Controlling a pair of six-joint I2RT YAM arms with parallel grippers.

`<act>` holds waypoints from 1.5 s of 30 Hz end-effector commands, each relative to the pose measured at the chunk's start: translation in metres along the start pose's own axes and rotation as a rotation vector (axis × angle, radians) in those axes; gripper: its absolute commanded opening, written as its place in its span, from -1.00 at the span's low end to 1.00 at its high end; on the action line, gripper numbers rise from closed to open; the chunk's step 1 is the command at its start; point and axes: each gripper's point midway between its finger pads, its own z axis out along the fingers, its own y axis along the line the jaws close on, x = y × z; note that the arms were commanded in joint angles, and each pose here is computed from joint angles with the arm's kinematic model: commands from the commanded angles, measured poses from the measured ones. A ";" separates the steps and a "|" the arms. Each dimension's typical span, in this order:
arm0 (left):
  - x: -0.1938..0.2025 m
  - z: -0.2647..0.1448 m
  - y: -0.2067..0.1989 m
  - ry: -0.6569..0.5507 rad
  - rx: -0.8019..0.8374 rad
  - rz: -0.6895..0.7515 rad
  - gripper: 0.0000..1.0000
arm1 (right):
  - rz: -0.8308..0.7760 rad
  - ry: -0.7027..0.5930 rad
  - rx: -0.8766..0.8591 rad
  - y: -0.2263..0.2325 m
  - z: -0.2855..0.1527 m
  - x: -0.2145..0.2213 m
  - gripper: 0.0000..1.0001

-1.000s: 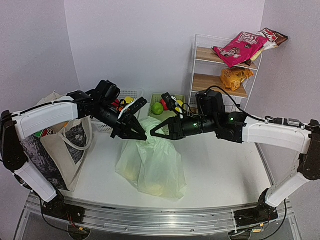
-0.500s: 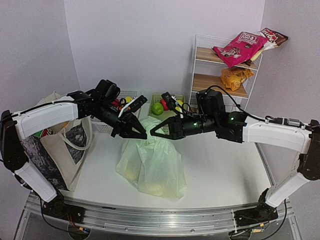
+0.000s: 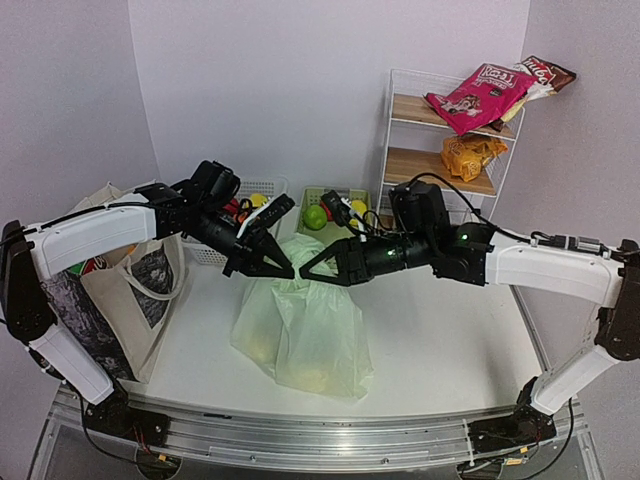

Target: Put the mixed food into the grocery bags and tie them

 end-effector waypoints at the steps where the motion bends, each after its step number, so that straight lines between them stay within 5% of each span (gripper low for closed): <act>1: -0.003 -0.009 0.001 0.038 -0.073 0.194 -1.00 | -0.086 0.013 0.017 0.018 -0.017 -0.011 -0.07; 11: 0.006 -0.016 0.002 0.099 -0.145 0.516 -1.00 | -0.243 -0.111 0.186 0.023 -0.065 -0.053 0.20; 17: 0.011 -0.016 -0.001 0.122 -0.148 0.626 -1.00 | 0.002 -0.200 0.350 -0.011 -0.051 -0.092 0.37; 24: 0.015 -0.015 -0.005 0.125 -0.148 0.693 -1.00 | 0.326 -0.198 0.394 -0.046 -0.029 -0.080 0.39; 45: 0.041 -0.007 -0.009 0.189 -0.145 0.890 -1.00 | 0.530 -0.067 0.289 -0.058 0.008 -0.043 0.37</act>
